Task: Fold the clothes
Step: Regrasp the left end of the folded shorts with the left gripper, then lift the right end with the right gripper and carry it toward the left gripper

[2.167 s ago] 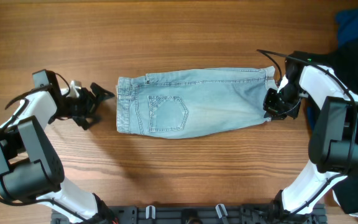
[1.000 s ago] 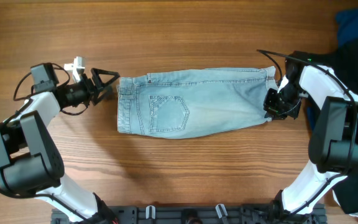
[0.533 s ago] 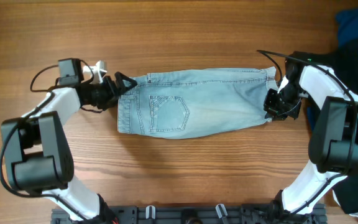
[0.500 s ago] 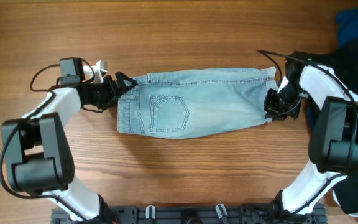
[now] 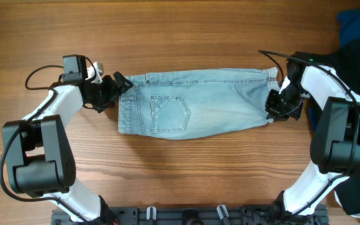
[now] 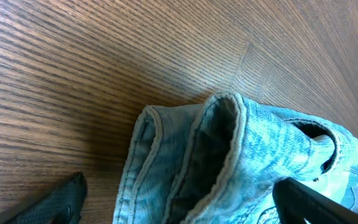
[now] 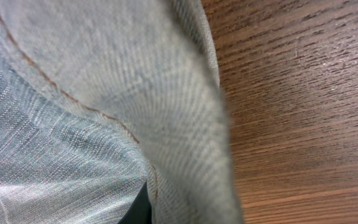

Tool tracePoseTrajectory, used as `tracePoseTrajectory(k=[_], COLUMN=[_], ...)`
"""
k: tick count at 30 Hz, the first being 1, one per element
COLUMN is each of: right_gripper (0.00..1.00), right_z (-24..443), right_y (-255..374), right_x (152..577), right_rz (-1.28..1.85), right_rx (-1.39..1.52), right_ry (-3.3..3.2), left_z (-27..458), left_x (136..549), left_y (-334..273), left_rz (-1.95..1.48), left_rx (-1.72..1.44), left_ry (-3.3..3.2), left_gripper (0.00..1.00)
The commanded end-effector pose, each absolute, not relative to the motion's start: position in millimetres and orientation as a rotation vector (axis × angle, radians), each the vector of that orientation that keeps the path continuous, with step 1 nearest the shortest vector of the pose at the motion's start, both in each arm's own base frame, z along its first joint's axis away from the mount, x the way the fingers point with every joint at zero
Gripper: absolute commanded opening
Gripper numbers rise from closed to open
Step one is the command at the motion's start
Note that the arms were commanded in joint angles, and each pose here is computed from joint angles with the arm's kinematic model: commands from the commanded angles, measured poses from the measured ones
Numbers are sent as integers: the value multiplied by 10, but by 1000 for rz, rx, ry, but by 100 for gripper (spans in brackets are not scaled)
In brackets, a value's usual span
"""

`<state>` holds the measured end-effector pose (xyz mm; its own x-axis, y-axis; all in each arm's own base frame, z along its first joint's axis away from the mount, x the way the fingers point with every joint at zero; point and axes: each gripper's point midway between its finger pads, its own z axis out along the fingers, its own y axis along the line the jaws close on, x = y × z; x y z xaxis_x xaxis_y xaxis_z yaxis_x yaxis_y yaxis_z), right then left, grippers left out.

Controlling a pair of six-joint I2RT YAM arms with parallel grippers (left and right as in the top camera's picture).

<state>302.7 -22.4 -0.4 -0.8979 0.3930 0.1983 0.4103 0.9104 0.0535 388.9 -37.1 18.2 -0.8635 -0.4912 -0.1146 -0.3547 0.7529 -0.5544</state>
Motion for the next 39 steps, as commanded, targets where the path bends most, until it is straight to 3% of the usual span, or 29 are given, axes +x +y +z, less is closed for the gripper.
tracePoseTrajectory(k=[1, 4, 11, 20, 29, 31, 34, 39], right_gripper=[7, 8, 15, 15, 16, 17, 30, 37], right_z=[13, 14, 19, 18, 20, 20, 23, 35], right_y=[-321, -320, -317, -318, -315, -315, -315, -351], right_x=[2961, 2954, 2931, 2935, 2926, 2924, 2910, 2918], right_rz=[-73, -72, -74, -75, -75, -75, -74, -45], right_rx=[-600, -600, -562, -562, -561, -561, -561, -632], right_ry=[-2893, -2890, -2888, -2889, -2886, -2885, -2879, -2868], left_z=[-393, -510, -723, -759, -845, -854, -866, -794], left_x=[3468, 3359, 3174, 2913, 2875, 2874, 2856, 2877], left_y=[-410, -502, -564, -514, -606, -570, -503, -312], left_rz=[-647, -638, -563, -425, -422, -391, -330, -254], left_rx=[-775, -766, -787, -857, -782, -783, -787, -837], left_ry=[2903, 2966, 3062, 3158, 3151, 3151, 3154, 3136], left_gripper=[94, 91, 72, 67, 72, 65, 55, 27])
